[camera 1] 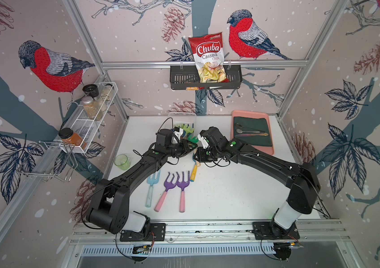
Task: Put the rake into the storage box
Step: Pick up the rake at the center of the board.
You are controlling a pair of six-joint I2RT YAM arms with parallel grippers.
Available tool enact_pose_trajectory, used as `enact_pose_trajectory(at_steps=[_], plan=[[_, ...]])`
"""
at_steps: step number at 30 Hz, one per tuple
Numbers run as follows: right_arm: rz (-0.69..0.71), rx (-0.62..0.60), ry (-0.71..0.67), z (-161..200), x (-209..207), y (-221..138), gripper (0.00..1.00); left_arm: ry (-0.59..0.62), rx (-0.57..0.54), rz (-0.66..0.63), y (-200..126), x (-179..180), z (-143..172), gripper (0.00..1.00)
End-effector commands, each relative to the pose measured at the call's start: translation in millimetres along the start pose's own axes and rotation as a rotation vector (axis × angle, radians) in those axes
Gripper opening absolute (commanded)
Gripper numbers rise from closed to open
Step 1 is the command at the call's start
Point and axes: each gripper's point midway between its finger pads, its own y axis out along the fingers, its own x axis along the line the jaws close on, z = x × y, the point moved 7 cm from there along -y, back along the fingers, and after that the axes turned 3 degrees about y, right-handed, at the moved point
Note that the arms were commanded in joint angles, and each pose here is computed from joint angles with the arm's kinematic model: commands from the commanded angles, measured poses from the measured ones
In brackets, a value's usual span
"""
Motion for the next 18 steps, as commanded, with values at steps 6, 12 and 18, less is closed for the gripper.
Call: enact_pose_trajectory(at_steps=[6,12,18], plan=[[-0.002,0.008,-0.020,-2.9,-0.4,2.8,0.27,0.018,-0.028,0.026,5.6,-4.1,-9.0,0.06],[-0.003,-0.004,-0.005,-5.7,-3.8,-3.8,0.83,0.044,-0.026,-0.018,10.6,2.0,-20.2,0.04],[0.027,-0.051,0.032,-1.6,-15.9,-24.6,0.91,0.072,-0.040,-0.095,10.3,25.1,-66.3,0.04]])
